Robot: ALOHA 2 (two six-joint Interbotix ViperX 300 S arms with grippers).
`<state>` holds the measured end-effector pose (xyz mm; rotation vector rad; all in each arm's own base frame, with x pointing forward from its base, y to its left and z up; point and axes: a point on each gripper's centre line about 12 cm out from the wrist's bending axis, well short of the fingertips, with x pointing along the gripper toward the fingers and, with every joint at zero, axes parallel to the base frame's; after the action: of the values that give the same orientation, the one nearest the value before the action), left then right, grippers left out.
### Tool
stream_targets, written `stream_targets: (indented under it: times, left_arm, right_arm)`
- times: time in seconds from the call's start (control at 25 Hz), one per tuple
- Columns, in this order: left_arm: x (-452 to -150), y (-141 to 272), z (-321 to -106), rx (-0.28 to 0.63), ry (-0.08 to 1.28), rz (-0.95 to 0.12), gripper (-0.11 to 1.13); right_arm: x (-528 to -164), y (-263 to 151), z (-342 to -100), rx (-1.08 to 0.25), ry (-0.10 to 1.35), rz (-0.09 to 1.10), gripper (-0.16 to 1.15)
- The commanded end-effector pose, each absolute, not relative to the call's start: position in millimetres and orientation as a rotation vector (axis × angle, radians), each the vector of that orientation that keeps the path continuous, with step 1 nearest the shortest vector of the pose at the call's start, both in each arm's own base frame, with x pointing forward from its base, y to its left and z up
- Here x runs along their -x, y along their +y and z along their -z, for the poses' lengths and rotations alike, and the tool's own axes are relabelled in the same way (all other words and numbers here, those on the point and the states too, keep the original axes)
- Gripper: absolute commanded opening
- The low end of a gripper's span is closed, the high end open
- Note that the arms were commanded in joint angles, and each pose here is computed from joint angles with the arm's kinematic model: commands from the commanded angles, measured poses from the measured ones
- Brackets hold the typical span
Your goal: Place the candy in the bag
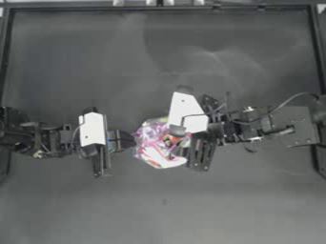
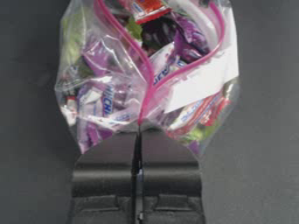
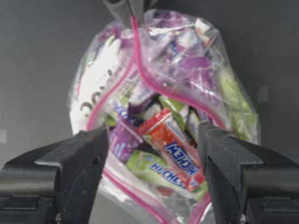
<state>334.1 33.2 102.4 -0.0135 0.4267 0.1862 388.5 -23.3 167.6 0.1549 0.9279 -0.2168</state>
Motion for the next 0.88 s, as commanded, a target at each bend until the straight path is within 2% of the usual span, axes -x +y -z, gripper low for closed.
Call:
stream_targets:
  times: [0.04,0.2,0.44,0.88]
  left_arm:
    - [-337,33,-111,0.014,0.396,-0.185,0.15]
    - [-337,33,-110,0.014,0.397,-0.186,0.15]
    - [-338,33,-110,0.014,0.396,-0.186,0.15]
    - [-338,33,-113,0.013,0.385,-0.186,0.15]
  right_arm:
    - [-393,-23,-187,-0.159,0.875,0.211,0.90]
    - [-392,-20,-194,-0.158,0.857,0.203,0.90]
    - [-383,-14,-218,-0.151,0.818,0.191,0.90]
    - [-347,-13,-239,-0.158,0.801,0.200,0.90]
